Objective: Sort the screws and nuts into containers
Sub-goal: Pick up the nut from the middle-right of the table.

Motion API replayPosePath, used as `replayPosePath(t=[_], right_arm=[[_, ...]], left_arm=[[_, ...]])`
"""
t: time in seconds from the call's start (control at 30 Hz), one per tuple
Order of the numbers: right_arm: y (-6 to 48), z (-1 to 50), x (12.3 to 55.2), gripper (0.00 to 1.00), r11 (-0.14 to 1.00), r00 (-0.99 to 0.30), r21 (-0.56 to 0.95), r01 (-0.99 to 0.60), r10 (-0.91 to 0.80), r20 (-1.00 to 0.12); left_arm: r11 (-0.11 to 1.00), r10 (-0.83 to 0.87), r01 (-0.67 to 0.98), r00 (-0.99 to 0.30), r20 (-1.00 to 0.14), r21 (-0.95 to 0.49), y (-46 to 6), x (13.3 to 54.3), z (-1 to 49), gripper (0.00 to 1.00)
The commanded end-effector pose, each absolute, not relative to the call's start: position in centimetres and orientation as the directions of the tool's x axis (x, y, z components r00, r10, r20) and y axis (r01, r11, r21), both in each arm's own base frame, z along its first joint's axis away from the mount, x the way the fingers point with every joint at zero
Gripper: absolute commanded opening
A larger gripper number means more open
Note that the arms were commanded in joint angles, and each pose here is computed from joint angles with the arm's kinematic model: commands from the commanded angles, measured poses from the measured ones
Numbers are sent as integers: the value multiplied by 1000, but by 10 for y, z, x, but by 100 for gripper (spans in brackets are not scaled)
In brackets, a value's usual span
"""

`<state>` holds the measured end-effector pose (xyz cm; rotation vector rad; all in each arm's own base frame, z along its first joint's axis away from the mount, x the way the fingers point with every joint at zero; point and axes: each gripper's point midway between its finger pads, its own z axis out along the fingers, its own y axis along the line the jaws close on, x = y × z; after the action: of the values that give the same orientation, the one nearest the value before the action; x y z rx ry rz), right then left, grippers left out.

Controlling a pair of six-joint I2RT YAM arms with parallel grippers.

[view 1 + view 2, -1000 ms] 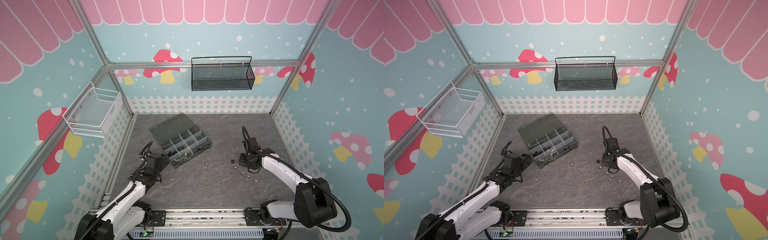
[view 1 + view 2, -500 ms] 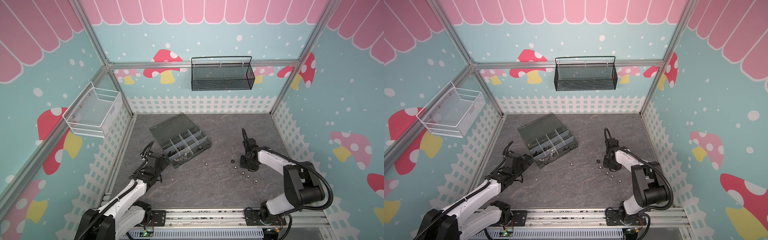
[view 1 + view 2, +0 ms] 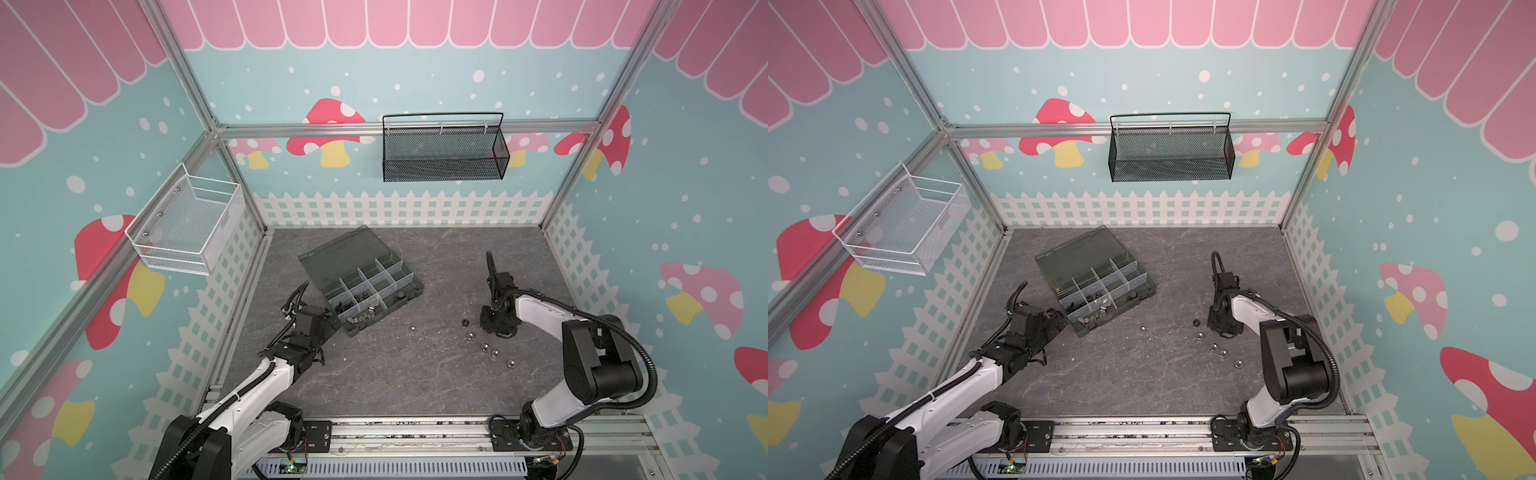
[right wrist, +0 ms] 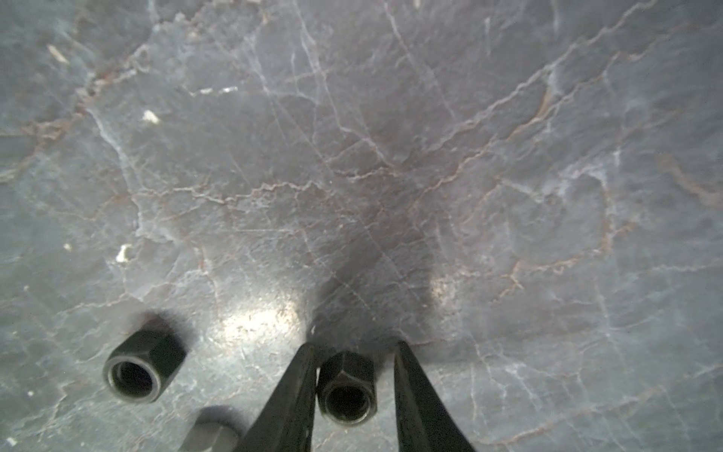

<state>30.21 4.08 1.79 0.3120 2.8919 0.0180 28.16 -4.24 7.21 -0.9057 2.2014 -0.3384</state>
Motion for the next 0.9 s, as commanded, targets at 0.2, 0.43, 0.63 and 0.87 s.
replayPosePath(t=[0.2,0.43,0.63,0.87], right_arm=[[38,11,279,31,977,-962,25,213,215,-171],[38,8,274,32,977,-963,34,211,213,-167],[34,2,278,31,979,-967,0,202,200,-159],[38,6,278,21,980,-966,27,197,199,-166]], left_arm=[[708,-705,-504,-470,-530,-495,-41,287,81,100],[707,-706,-506,-453,-545,-495,-37,284,85,100],[708,-705,-507,-460,-540,-492,-38,284,83,100],[708,-705,-508,-464,-536,-491,-39,285,82,100]])
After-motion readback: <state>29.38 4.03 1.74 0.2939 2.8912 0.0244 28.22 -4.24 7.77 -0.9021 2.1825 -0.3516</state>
